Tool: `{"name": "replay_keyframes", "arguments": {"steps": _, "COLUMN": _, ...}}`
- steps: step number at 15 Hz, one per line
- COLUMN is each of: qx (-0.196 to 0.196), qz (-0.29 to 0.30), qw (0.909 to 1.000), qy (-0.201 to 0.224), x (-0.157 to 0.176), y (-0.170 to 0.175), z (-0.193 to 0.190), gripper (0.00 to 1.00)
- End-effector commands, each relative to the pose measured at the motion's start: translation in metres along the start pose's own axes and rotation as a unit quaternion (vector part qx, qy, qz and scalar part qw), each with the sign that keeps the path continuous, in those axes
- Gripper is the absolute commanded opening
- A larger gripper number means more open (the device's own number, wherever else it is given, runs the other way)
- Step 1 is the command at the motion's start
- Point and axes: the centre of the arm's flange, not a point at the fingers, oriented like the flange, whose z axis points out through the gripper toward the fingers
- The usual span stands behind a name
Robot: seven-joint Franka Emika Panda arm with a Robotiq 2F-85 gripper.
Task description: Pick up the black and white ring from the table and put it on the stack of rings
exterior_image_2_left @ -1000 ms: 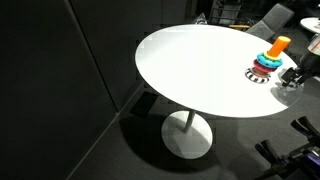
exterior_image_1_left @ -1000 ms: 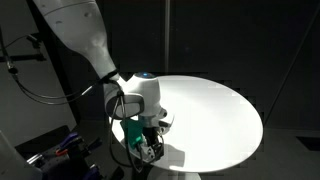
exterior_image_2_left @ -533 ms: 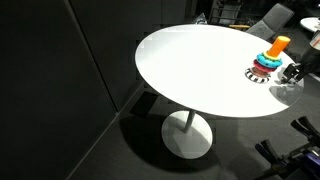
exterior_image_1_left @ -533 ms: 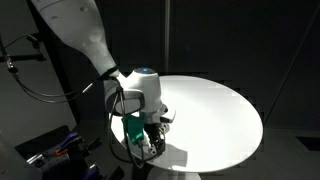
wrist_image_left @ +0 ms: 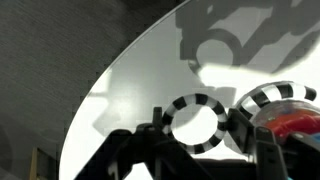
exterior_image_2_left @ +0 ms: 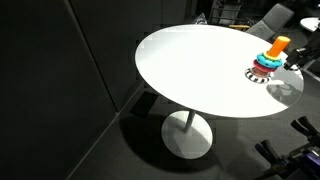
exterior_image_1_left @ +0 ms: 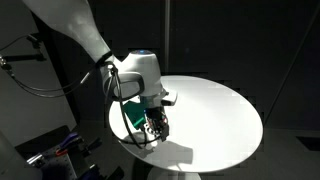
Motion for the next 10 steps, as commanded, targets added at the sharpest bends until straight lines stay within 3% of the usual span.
{"name": "replay_keyframes", "arguments": {"steps": 1, "qx": -0.004, "qz": -0.006, "qw": 0.9999, "qy": 0.011, "x": -0.002, "y": -0.004, "z": -0.049, "gripper": 0.41}}
{"name": "replay_keyframes", "arguments": {"steps": 10, "qx": -0.003, "qz": -0.021, "qw": 0.9975, "qy": 0.067, "x": 0.009, "y": -0.01, "z": -0.128, "gripper": 0.41}}
